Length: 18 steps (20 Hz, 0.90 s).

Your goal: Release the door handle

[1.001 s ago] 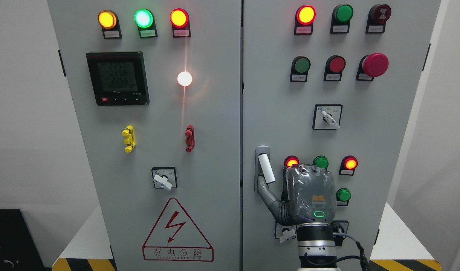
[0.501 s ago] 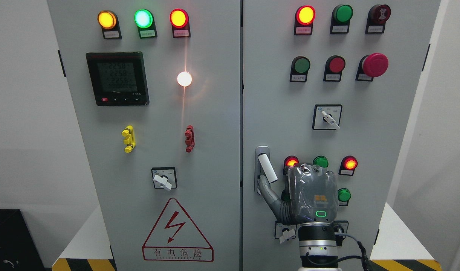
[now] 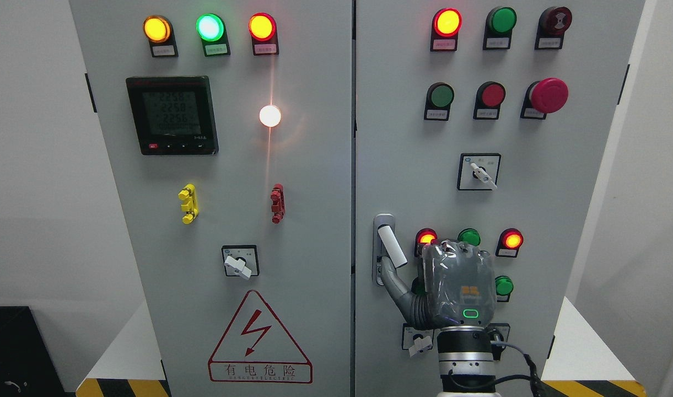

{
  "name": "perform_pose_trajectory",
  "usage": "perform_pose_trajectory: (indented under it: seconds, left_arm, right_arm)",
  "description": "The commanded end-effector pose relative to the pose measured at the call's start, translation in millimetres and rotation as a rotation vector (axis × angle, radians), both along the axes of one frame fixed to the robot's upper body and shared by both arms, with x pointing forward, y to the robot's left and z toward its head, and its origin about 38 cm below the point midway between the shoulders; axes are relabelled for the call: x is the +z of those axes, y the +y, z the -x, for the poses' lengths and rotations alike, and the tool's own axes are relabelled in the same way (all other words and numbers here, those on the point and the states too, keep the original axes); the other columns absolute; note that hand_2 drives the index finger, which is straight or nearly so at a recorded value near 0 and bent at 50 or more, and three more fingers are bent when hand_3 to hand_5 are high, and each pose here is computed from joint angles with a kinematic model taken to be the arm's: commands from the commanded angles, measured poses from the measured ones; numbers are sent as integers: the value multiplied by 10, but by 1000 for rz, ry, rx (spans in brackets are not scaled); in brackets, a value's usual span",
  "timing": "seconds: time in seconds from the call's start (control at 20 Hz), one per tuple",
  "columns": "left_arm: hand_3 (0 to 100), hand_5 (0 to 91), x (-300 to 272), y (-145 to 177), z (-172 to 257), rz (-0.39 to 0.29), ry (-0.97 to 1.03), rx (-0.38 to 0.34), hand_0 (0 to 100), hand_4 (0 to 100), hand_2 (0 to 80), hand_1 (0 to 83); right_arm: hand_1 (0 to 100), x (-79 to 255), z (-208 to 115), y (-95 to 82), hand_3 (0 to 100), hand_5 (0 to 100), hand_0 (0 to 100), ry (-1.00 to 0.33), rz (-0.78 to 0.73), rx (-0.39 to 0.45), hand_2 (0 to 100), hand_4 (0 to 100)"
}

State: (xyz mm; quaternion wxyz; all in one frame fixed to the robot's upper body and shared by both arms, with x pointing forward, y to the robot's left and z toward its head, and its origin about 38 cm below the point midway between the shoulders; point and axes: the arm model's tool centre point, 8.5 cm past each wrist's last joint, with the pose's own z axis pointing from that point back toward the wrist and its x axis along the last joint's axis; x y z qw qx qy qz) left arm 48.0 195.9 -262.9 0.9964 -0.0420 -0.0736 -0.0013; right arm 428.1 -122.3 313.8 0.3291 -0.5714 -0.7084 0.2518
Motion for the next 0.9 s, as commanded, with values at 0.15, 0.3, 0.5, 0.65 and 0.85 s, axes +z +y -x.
perform_pose_trajectory:
  seconds: [0.15,0.3,0.5,0.65,0.85]
  left_arm:
    - [0,0,0,0,-1,1,-1,0,120,0,0,556]
    - [0,0,0,0,-1,1,-1,0,120,0,0,556]
    - [0,0,0,0,-1,1,-1,0,120,0,0,556]
    - [0,0,0,0,-1,1,-1,0,120,0,0,556]
    - [0,0,0,0,-1,1,-1,0,120,0,0,556]
  right_arm:
    - [291,-14,-9,-37,1000,997,417,10,-6,-11,1000,950]
    - [294,-3,-7,-37,1000,1000,417,7,-6,-11,1000,950]
    - [295,-10,-7,-38,1000,1000,417,8,-6,-11,1000,950]
    - [295,24,10,-46,1000,1000,417,-4,-10,-12,1000,950]
    - [294,22,13,-48,1000,1000,418,-3,-11,-11,1000,951]
